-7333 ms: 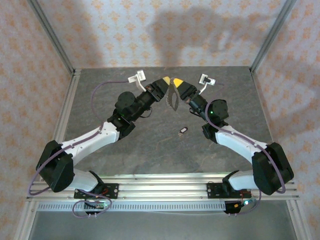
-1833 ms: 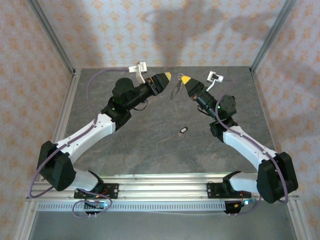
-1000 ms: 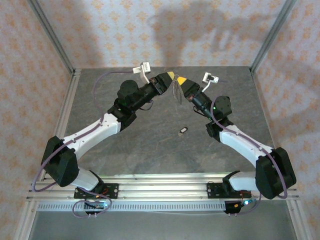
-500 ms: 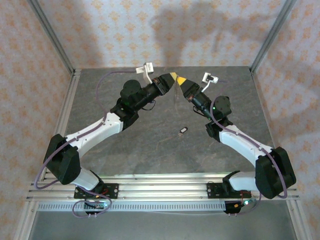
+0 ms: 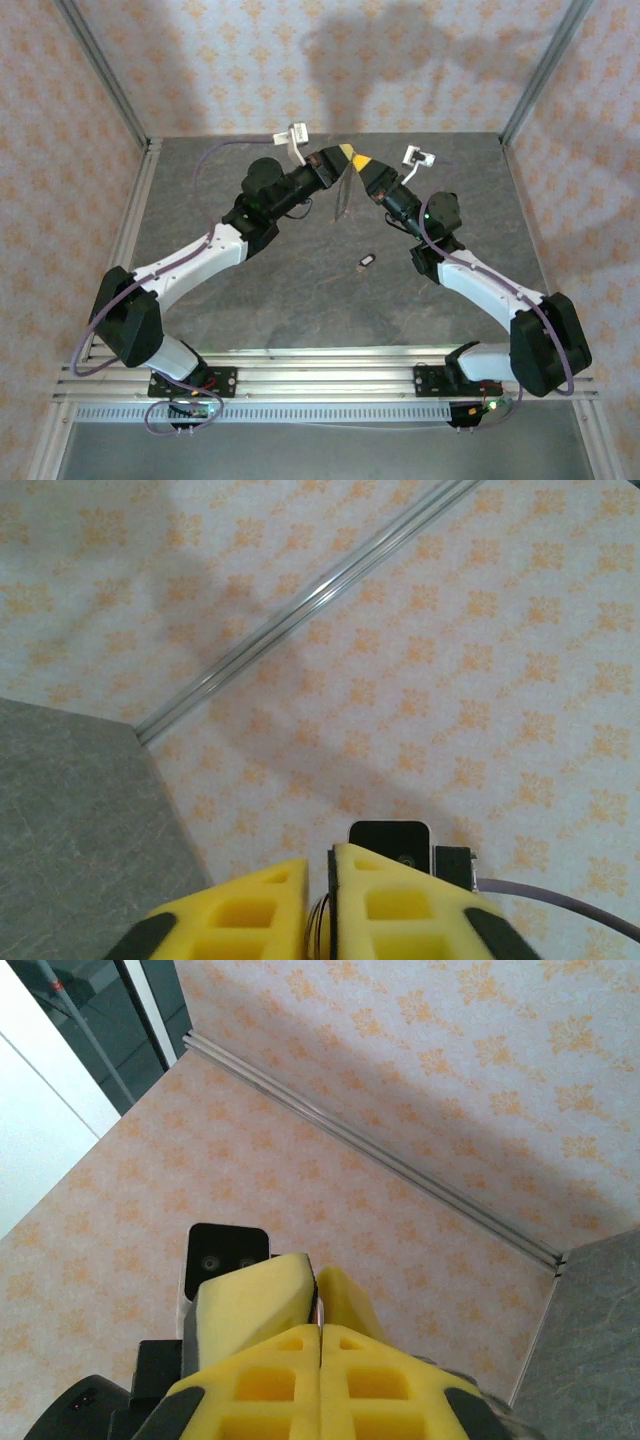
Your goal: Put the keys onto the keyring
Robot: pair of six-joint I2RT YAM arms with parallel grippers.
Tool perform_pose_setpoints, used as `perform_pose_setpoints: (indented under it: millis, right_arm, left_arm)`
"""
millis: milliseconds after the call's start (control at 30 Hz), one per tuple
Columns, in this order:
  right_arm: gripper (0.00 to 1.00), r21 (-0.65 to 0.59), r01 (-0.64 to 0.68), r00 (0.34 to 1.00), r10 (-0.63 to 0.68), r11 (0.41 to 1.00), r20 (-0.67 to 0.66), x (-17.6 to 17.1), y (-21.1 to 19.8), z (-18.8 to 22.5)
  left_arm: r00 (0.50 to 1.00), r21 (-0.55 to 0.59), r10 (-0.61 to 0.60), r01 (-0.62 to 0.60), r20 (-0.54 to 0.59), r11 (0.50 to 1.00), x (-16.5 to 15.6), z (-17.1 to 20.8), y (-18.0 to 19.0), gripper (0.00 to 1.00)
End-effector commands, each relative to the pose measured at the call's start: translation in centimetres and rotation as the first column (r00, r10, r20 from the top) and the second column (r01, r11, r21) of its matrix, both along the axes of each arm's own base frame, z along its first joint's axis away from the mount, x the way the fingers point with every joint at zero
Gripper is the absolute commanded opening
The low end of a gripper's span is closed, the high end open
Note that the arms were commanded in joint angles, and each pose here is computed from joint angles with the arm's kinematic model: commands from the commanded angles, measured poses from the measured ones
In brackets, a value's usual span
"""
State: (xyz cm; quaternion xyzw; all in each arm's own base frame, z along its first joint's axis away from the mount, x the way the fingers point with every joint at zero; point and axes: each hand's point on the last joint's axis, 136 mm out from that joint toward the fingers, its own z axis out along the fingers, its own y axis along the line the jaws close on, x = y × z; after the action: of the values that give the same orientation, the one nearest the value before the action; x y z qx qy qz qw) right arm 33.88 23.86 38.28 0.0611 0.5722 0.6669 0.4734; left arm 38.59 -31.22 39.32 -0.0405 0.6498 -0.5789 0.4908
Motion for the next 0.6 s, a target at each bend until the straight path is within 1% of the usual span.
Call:
perform_pose_setpoints:
  millis: [0, 67, 167, 200, 267, 300, 333, 433, 567]
  right_arm:
    - [0.0, 0.032, -0.023, 0.996, 0.02, 0.999, 0.087, -1.0, 0.1, 3.0]
    - [0.0, 0.027, -0.026, 0.996, 0.023, 0.999, 0.084, -0.9, 0.2, 2.9]
    - [0.0, -0.001, -0.018, 0.997, 0.018, 1.0, 0.072, -0.8, 0.3, 2.6]
    - [0.04, -0.027, -0.005, 0.998, 0.007, 1.0, 0.063, -0.8, 0.2, 2.3]
    - [0.2, -0.095, 0.038, 0.998, -0.033, 0.995, 0.054, -0.9, -0.3, 1.8]
    - [0.26, -0.133, 0.068, 0.997, -0.061, 0.989, 0.05, -0.9, -0.8, 1.4]
    - [0.29, -0.153, 0.091, 0.995, -0.083, 0.984, 0.059, -1.3, -1.4, 1.6]
    - [0.34, -0.203, 0.136, 0.99, -0.124, 0.97, 0.073, -1.6, -3.1, 1.7]
    - [0.35, -0.228, 0.136, 0.99, -0.123, 0.964, 0.069, -1.6, -4.5, 1.6]
  left_arm:
    - [0.998, -0.017, -0.028, 0.029, 0.057, 0.999, -0.7, 2.1, -0.7, 0.06]
    - [0.998, -0.013, -0.027, 0.028, 0.057, 1.0, -0.7, 2.1, -0.6, 0.0]
    - [0.998, 0.001, -0.029, 0.029, 0.062, 1.0, -0.7, 2.2, -0.7, 0.0]
    - [0.997, 0.012, -0.028, 0.027, 0.066, 1.0, -0.7, 2.2, -0.7, 0.0]
    - [0.996, 0.04, -0.037, 0.034, 0.077, 0.999, -0.9, 2.5, -0.6, 0.0]
    - [0.996, 0.06, -0.044, 0.039, 0.082, 0.997, -1.0, 2.5, -0.6, 0.0]
    - [0.995, 0.074, -0.052, 0.046, 0.087, 0.996, -1.0, 2.6, -0.6, 0.0]
    - [0.987, 0.11, -0.114, 0.102, 0.111, 0.989, -1.3, 3.3, -0.9, 0.0]
    - [0.959, 0.198, -0.243, 0.213, 0.146, 0.957, -2.2, 4.0, -2.0, 0.0]
